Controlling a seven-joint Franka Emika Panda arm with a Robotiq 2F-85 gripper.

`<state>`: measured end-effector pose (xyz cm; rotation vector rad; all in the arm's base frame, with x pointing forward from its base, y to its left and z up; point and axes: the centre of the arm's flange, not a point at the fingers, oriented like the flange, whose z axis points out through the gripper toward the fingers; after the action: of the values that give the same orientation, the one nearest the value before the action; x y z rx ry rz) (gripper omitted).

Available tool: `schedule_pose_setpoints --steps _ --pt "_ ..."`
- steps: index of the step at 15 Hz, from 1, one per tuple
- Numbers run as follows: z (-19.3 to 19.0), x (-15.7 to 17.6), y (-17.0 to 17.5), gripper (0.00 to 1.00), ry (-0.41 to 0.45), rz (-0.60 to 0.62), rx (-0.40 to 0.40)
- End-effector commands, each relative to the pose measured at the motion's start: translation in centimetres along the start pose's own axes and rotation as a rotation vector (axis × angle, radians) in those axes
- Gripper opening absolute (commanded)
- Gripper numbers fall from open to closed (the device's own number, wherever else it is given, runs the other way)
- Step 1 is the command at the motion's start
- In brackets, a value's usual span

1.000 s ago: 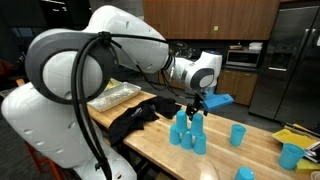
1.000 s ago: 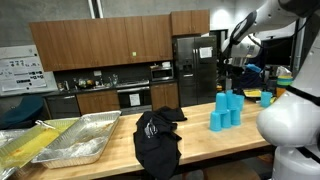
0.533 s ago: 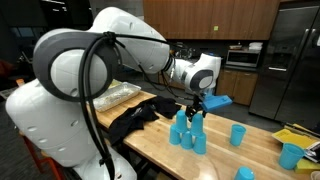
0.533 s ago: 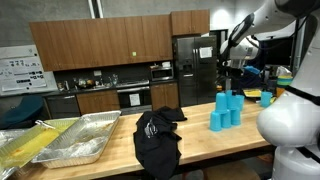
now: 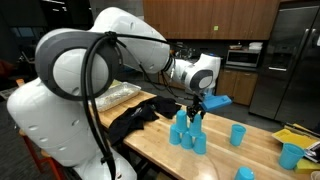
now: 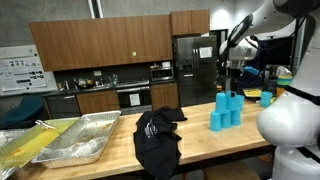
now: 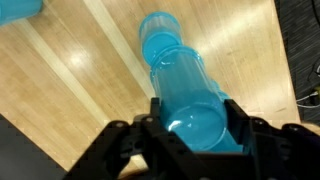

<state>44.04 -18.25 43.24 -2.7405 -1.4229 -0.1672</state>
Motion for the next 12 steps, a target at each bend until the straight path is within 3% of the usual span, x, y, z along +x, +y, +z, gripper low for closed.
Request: schedule_pose_setpoints --steps 1,5,12 --pt "-0.4 0.1 0.4 0.38 0.0 0.004 0.001" --pt "-0.9 -0.4 0.5 0.38 0.01 0.019 -0.009" --pt "-3.1 -4.1 1.6 0.38 0.033 0.146 -0.106"
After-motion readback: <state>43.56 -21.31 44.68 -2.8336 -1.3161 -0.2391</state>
